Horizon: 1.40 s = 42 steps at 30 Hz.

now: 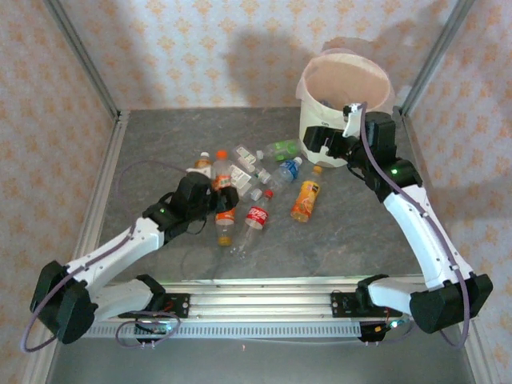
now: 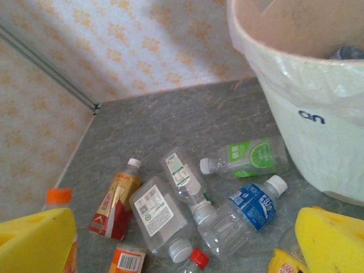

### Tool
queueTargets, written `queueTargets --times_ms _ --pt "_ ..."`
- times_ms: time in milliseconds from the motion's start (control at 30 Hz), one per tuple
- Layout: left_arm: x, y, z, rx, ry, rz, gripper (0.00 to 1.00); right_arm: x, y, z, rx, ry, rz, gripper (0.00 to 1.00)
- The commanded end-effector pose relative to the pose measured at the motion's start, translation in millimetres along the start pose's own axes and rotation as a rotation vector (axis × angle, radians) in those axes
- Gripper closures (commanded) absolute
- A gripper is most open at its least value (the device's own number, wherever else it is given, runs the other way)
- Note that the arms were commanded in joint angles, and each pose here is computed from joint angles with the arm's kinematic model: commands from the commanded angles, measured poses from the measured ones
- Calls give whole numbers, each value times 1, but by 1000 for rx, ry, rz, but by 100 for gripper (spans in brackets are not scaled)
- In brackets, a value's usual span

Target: Put the plastic bottles in the bin

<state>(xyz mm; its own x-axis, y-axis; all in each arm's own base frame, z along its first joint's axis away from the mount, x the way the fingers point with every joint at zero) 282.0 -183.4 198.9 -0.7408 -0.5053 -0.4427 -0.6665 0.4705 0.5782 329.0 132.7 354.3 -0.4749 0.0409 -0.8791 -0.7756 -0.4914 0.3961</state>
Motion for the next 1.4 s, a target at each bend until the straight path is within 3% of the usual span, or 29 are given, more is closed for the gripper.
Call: queueTargets --times_ms 0,233,433,533,700,933,1200,1367 --pt "-21 13 -71 283 -94 -7 64 -14 4 21 -113 -19 -16 1" --pt "-27 35 -133 599 -144 45 63 -30 20 51 -292 -19 -34 1" --pt "-23 57 -154 737 -174 91 63 -39 20 81 -533 -85 -2 1" --pt "-23 59 -161 769 -158 113 62 -33 21 95 -659 -69 28 1" --pt "-17 57 -172 821 -143 150 62 -22 21 116 -723 9 53 1" --pt "-13 52 -180 835 -152 174 62 -14 4 129 -686 49 74 1" --pt "-9 49 -182 834 -168 191 62 -12 1 149 -754 108 75 3" --pt "-7 46 -182 828 -166 192 62 -23 -9 147 -714 60 60 34"
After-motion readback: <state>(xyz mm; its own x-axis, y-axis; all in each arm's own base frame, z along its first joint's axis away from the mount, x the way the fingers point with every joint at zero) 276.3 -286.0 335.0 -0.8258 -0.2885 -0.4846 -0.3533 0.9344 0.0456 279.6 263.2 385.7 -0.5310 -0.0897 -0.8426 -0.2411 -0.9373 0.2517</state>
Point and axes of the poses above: each hand's point on the last joint's axis, 136 mm out from that joint toward the fingers, its own y axis back along the fingers, its own z axis along the line the jaws close on, x = y × z, the point moved 3 cm from there along y, back along the fingers, and after that the axes turned 13 degrees about y, right-handed, at the moved point
